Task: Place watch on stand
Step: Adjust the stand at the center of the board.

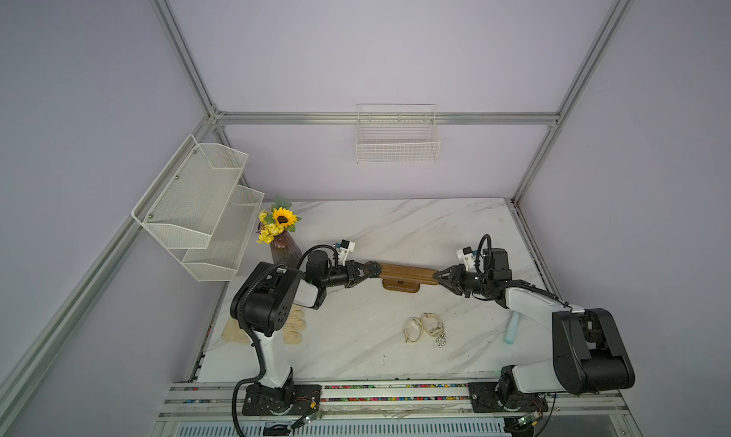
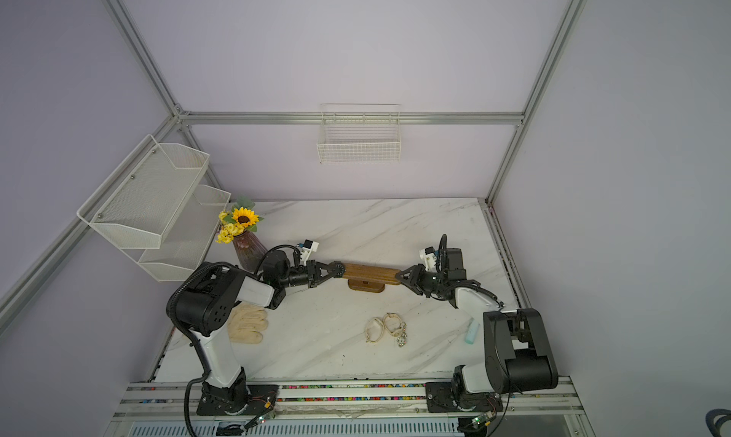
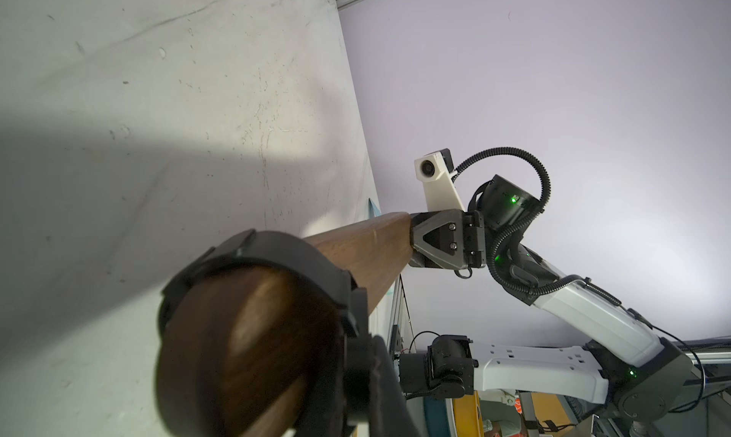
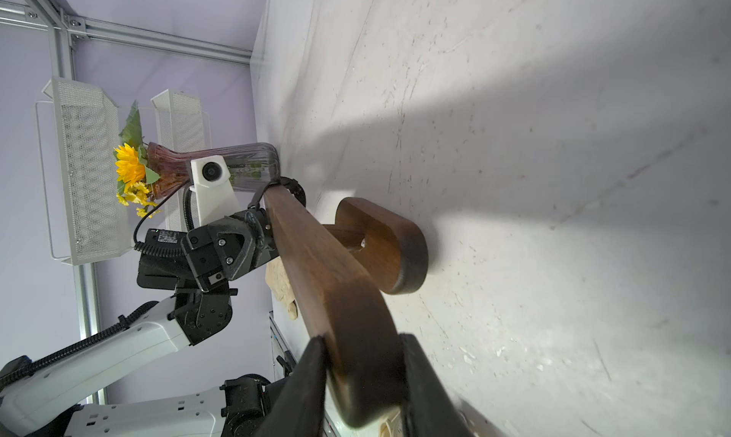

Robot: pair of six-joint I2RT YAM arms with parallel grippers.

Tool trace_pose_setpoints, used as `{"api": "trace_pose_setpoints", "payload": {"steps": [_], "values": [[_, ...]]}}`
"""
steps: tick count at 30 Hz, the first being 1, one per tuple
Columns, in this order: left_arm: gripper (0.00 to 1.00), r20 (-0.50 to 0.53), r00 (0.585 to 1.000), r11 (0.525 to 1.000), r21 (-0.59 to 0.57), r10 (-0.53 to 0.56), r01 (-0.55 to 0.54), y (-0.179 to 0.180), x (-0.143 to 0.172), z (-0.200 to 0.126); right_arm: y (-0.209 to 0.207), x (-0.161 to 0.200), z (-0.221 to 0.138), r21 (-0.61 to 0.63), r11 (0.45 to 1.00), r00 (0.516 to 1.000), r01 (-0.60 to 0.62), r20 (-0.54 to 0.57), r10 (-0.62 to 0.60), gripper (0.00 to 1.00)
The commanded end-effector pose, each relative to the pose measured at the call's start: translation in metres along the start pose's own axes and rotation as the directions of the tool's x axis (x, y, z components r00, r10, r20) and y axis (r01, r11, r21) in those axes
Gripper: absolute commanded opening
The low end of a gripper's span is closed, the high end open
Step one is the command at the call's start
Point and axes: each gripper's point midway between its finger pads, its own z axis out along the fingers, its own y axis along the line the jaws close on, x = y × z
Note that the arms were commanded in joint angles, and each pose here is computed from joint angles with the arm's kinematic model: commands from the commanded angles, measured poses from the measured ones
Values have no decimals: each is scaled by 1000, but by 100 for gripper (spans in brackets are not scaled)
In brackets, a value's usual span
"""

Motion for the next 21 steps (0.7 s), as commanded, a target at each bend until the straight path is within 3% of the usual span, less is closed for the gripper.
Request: {"api": "trace_pose_setpoints", "payload": {"steps": [1,13,21], "values": [[0,-5,997,993,87,82,-81,-23,-5,-5,-23,-3,5,95,995,1000,-13,21,11,20],[0,19,996,993,88,82,-83,-26,-20,-12,-36,-12,19,116,993,999,-4,-31,8,17],[0,-12,998,992,110,64,-62,-24,-12,11,-41,-17,31,109,994,998,-8,-56,14,15]]}}
